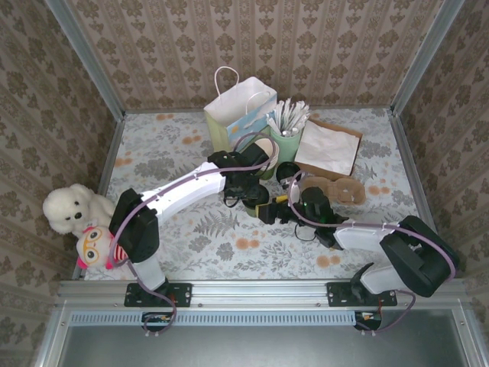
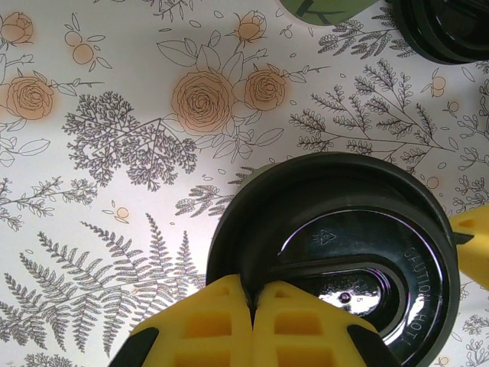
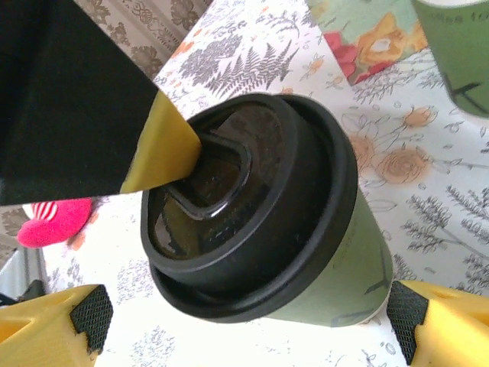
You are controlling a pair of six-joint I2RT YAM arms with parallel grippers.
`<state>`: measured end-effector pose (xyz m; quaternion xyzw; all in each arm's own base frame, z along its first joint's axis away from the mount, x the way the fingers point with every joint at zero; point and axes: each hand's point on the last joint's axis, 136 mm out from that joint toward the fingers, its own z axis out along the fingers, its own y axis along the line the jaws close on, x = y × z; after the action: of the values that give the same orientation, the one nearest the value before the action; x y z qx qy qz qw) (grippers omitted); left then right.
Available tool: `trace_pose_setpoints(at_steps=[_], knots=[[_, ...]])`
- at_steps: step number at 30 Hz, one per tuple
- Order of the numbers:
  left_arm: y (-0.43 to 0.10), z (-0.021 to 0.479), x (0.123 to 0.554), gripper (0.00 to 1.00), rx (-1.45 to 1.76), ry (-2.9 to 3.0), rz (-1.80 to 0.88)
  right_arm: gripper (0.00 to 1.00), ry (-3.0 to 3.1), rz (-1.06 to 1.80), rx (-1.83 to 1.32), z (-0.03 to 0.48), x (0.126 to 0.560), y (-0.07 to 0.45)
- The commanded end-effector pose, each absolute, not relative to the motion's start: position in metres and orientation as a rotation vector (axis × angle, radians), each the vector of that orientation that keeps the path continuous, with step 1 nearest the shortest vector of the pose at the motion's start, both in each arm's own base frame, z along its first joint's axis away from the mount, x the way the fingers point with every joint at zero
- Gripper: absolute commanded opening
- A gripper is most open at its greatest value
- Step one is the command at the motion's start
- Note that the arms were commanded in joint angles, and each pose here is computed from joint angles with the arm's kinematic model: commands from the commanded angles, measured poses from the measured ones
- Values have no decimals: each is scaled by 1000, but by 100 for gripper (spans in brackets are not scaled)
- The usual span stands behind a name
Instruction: Pack the takeout coffee
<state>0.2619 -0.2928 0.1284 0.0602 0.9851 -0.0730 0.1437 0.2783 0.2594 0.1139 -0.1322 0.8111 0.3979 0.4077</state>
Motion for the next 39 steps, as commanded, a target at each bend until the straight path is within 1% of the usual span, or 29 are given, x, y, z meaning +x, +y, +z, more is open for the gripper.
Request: trace_pose_setpoints(at_steps=[1, 7, 13, 16, 19, 22, 24, 27, 31, 34, 39], knots=[[-279, 69, 234, 0, 254, 3021, -50, 96, 2086, 866, -352, 97, 288, 253], [-283, 67, 230, 0, 284, 3028, -66, 95, 2185, 752, -271, 63, 291, 235], [-283, 50, 225, 0, 317, 3029, -91, 95, 2247, 769, -246, 46, 279, 230], [-275, 50, 225, 0, 350, 3024, -18, 95, 2266, 884, -263, 65, 272, 239], [-276, 61, 227, 0, 466, 2983, -53, 96, 2323, 989, -275, 99, 265, 241], [-273, 73, 230, 0, 562, 2943, -50, 98, 2334, 994, -307, 123, 258, 234], [-272, 80, 231, 0, 624, 2929, -46, 99, 2346, 972, -276, 134, 262, 225], [-275, 91, 230, 0, 747, 2911, -87, 100, 2441, 926, -180, 136, 270, 210], [-278, 107, 222, 0, 907, 2881, -155, 100, 2588, 924, 84, 125, 287, 195], [-282, 111, 218, 0, 995, 2848, -202, 97, 2638, 1093, 182, 120, 291, 203], [-289, 112, 222, 0, 1010, 2844, -219, 95, 2707, 1249, 169, 112, 289, 221]])
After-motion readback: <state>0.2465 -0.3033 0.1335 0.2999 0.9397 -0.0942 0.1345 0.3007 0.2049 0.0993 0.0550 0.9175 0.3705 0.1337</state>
